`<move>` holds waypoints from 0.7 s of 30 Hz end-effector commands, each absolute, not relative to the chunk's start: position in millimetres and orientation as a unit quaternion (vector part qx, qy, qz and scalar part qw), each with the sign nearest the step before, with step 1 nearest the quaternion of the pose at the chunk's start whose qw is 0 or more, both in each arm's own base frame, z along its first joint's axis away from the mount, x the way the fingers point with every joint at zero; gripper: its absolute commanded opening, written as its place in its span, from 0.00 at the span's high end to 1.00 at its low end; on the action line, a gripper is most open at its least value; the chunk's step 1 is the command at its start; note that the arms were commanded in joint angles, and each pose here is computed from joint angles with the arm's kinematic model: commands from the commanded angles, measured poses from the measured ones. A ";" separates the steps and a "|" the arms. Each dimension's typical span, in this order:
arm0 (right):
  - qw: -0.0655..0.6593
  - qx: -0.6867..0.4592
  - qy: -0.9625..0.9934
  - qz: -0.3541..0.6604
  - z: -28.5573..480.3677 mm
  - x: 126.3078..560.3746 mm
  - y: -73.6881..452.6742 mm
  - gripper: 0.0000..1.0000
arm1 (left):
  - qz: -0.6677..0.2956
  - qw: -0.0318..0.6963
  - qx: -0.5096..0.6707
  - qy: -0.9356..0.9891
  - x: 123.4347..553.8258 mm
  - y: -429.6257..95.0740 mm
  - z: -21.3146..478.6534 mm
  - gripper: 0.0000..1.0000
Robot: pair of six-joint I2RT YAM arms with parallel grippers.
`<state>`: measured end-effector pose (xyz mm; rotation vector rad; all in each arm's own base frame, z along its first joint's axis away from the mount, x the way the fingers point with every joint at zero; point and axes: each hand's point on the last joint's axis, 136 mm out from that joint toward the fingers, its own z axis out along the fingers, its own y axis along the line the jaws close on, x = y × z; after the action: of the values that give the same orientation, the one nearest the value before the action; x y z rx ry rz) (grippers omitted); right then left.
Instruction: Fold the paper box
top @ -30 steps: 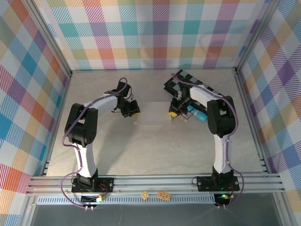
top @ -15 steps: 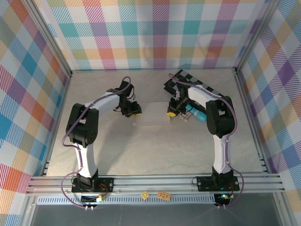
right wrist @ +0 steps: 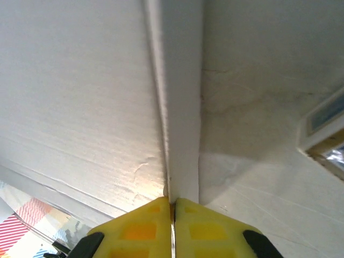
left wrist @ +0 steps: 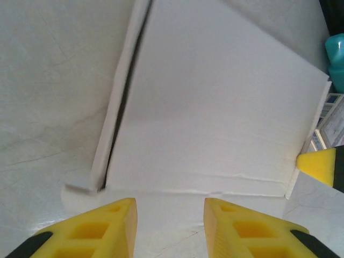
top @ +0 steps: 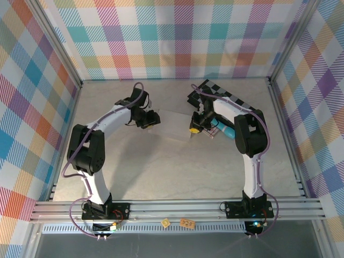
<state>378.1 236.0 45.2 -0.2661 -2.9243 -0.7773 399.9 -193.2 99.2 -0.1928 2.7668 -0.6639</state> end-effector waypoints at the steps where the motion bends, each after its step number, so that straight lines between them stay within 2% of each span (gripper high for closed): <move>1: 0.072 -0.086 -0.966 -0.233 27.9 372.3 233.8 0.91 | -0.246 0.124 -0.083 0.958 390.4 -186.1 86.6 0.63; 7: 0.072 -0.085 -0.966 -0.235 29.1 373.6 234.8 0.91 | -0.245 0.120 -0.081 0.959 390.9 -183.8 72.3 0.63; 16: 0.043 -0.074 -0.966 -0.245 58.0 380.2 235.3 0.83 | -0.245 0.177 -0.088 0.949 422.0 -169.6 107.3 0.63; 21: 0.031 -0.065 -0.962 -0.262 77.5 381.6 237.9 0.76 | -0.261 0.139 -0.063 0.953 430.4 -178.1 91.2 0.68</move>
<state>378.4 235.6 47.5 -0.2424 -2.9281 -0.7613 427.2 -175.4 103.7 -0.2301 2.7033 -0.7226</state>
